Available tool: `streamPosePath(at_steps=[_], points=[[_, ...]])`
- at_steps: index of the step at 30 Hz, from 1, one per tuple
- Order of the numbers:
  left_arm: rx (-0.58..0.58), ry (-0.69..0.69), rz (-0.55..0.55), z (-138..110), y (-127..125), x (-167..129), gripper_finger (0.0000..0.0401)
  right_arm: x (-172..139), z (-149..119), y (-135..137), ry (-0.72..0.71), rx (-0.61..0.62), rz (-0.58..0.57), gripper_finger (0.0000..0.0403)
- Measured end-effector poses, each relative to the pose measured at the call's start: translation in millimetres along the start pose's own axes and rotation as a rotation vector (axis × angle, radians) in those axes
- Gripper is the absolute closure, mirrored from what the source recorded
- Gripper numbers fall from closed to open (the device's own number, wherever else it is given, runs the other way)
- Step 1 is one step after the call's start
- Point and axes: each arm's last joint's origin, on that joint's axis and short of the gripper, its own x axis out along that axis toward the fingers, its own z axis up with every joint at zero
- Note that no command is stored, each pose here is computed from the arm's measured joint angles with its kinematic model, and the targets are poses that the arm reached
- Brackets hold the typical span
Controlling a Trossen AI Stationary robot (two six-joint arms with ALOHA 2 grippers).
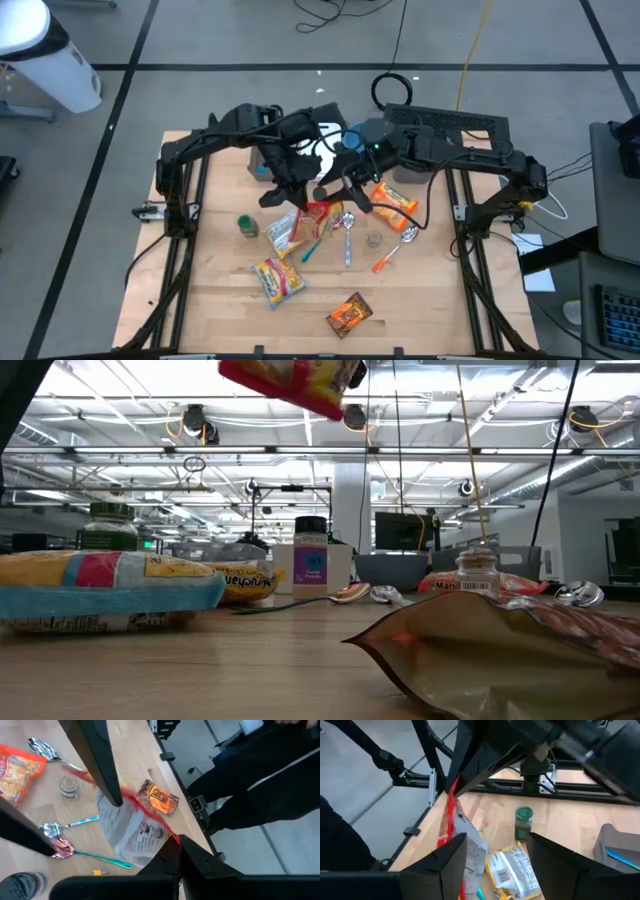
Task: Pick & Place Food Item
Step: Put the red noodle pack into the right black bin
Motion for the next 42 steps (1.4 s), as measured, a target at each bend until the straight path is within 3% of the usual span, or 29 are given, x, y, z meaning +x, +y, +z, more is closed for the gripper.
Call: streamPosePath(at_steps=[10,21,26,36,42], points=[[0.02,-0.016,0.039,2,4,-2,0.0399,3,2,7,-0.012,0.042,0.072,0.0203],[0.025,-0.023,0.042,2,5,-4,0.0399,6,1,13,0.003,0.044,0.054,0.0213],[0.025,-0.022,0.044,2,5,-4,0.0399,6,0,13,0.01,0.046,0.056,0.0255],[0.021,-0.012,0.072,2,6,-4,0.0397,6,0,12,0.011,0.045,0.053,0.0392],[0.02,-0.006,0.089,1,7,-4,0.0397,5,0,10,0.01,0.062,0.046,0.0401]])
